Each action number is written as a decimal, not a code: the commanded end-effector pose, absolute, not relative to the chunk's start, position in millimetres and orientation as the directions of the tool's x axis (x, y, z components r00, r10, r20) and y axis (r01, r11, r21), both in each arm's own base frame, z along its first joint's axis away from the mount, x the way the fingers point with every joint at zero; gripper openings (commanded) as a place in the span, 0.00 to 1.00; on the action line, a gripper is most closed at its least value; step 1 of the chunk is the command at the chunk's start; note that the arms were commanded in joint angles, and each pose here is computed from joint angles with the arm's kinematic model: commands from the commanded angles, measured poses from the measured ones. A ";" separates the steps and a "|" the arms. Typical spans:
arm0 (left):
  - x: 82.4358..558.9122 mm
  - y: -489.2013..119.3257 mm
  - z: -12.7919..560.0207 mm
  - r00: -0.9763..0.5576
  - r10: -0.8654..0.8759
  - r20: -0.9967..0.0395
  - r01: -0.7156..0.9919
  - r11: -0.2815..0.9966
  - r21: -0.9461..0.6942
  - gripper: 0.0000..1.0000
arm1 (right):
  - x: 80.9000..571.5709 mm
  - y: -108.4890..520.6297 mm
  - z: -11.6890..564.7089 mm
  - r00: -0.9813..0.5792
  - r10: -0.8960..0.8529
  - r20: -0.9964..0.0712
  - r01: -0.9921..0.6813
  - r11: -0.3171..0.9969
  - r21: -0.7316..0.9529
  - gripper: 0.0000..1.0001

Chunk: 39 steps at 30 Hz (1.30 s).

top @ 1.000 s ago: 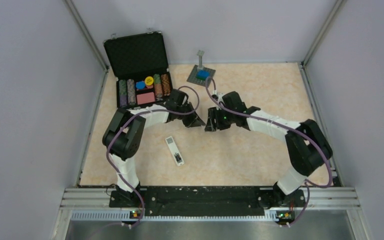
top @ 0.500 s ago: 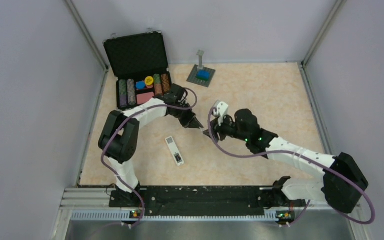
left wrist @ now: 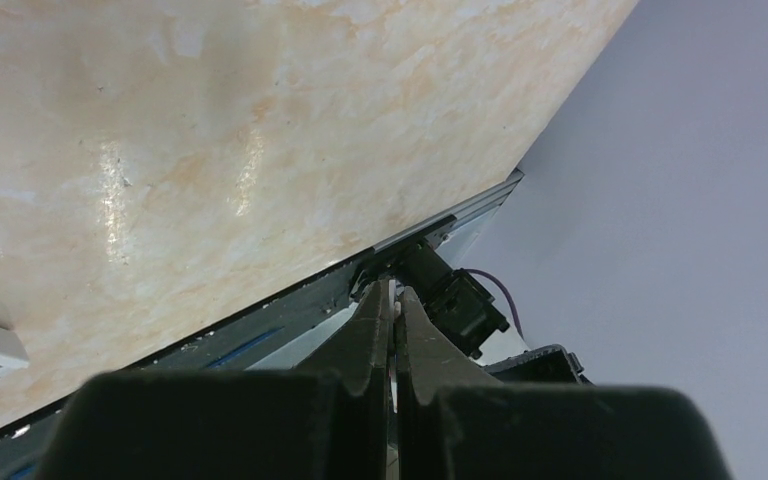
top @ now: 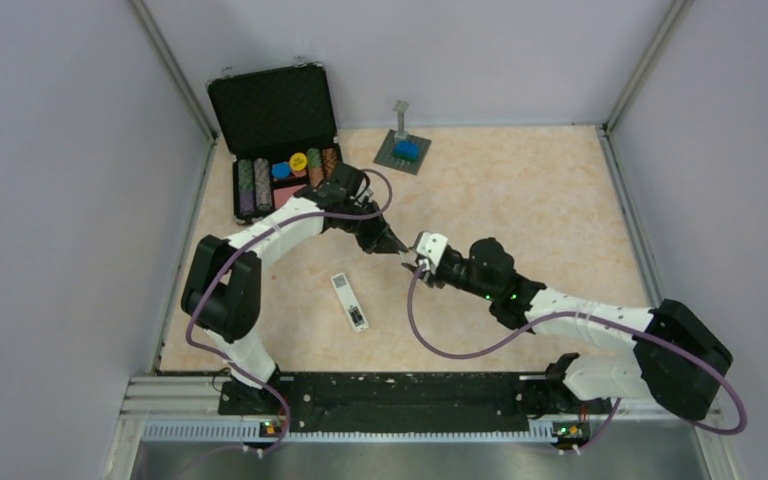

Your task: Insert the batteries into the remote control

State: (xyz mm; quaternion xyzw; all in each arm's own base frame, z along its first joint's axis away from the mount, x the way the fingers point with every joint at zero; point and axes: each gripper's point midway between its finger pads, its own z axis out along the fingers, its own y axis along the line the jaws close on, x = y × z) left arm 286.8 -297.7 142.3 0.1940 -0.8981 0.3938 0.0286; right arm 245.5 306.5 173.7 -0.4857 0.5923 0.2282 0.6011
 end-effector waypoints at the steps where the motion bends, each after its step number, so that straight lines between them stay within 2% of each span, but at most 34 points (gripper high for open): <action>1: 279.2 -298.5 158.1 -0.931 -0.301 0.206 -0.352 0.590 -0.727 0.00 | 250.8 322.4 189.0 0.320 -0.278 -0.906 -0.811 0.415 -0.414 0.37; 11: 276.7 -299.9 161.1 -0.935 -0.284 0.213 -0.344 0.579 -0.739 0.00 | 253.0 325.6 173.9 0.341 -0.344 -0.875 -0.796 0.390 -0.464 0.39; 24: 272.9 -299.9 158.5 -0.932 -0.280 0.230 -0.354 0.569 -0.742 0.00 | 257.6 324.6 167.6 0.357 -0.399 -0.845 -0.771 0.385 -0.508 0.03; 26: 272.3 -299.9 157.7 -0.933 -0.278 0.228 -0.352 0.570 -0.743 0.06 | 259.1 324.8 172.7 0.357 -0.395 -0.846 -0.762 0.400 -0.509 0.00; 27: 272.5 -299.5 156.9 -0.933 -0.280 0.227 -0.352 0.570 -0.743 0.13 | 259.9 324.9 175.0 0.354 -0.395 -0.848 -0.760 0.407 -0.507 0.00; 28: 272.4 -299.2 157.2 -0.933 -0.281 0.224 -0.350 0.569 -0.744 0.26 | 261.0 325.0 177.6 0.349 -0.392 -0.851 -0.757 0.417 -0.503 0.00; 29: 272.5 -299.0 156.9 -0.934 -0.283 0.218 -0.347 0.571 -0.745 0.34 | 262.3 324.2 180.5 0.344 -0.388 -0.855 -0.753 0.430 -0.498 0.00; 33: 274.1 -295.5 156.8 -0.937 -0.295 0.186 -0.331 0.580 -0.745 0.57 | 263.7 321.3 187.7 0.318 -0.369 -0.873 -0.748 0.468 -0.471 0.00; 36: 278.5 -287.2 156.6 -0.940 -0.313 0.134 -0.306 0.601 -0.739 0.66 | 262.2 316.8 190.9 0.291 -0.355 -0.888 -0.748 0.494 -0.443 0.00; 39: 289.1 -268.3 153.4 -0.934 -0.355 0.047 -0.280 0.642 -0.714 0.69 | 256.0 311.4 191.6 0.251 -0.335 -0.908 -0.763 0.509 -0.399 0.00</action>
